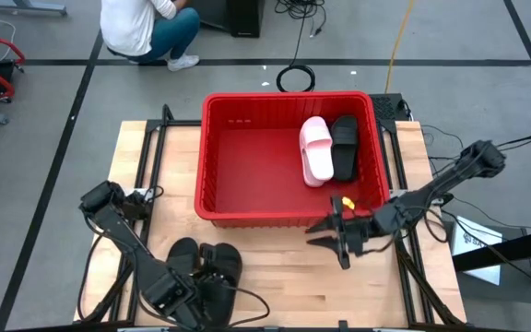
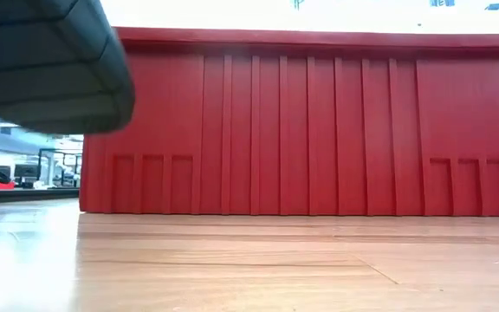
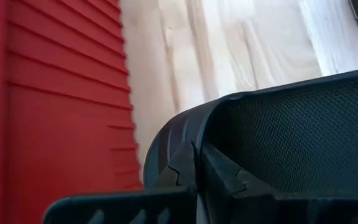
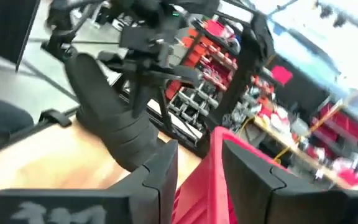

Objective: Pick and place slides into bin
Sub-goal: Put the right black slide into the bin

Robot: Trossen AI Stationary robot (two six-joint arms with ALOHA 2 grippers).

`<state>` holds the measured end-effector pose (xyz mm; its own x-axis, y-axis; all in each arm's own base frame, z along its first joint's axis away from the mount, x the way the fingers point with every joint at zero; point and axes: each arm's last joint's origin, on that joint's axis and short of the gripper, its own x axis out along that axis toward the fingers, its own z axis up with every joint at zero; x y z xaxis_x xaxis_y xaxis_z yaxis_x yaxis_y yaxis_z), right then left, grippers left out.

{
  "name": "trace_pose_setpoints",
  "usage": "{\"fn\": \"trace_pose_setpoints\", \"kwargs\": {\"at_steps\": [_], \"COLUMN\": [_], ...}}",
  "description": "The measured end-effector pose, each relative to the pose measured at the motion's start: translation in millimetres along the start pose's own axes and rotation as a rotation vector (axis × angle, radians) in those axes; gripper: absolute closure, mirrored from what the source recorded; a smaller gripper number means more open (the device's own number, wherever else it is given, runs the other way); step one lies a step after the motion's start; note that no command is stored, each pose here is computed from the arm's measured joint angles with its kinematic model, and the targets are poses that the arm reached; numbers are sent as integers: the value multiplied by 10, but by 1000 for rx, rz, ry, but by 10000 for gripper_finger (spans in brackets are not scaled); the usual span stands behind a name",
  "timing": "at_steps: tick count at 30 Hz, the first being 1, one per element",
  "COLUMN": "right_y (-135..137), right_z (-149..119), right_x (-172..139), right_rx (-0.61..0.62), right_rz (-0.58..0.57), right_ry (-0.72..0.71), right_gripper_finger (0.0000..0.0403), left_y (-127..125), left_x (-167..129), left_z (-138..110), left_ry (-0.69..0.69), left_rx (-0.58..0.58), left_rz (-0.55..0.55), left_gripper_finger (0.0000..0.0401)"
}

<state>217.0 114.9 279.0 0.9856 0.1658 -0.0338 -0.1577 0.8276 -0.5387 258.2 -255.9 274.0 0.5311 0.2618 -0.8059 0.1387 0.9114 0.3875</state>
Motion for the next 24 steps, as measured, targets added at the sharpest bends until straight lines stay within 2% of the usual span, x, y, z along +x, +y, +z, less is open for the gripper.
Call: {"fn": "trace_pose_setpoints", "kwargs": {"at_steps": [4,10,18,24], "right_y": [83,83,-25,-34], "right_z": [13,13,174,175], "right_x": [55,95,63,65], "right_rx": [-94,-14,334,489], "right_rz": [0,-62,-136,-125], "right_ry": [-27,-26,-211,-227], "right_gripper_finger": [279,263,244,236], "left_y": [102,366,775,990], "left_x": [-107,-241,-304,-306], "left_z": [85,235,337,418], "left_ry": [-28,-43,19,39], "left_rx": [53,98,134,286], "left_rz": [59,160,292,393], "left_gripper_finger": [399,399,400,400]}}
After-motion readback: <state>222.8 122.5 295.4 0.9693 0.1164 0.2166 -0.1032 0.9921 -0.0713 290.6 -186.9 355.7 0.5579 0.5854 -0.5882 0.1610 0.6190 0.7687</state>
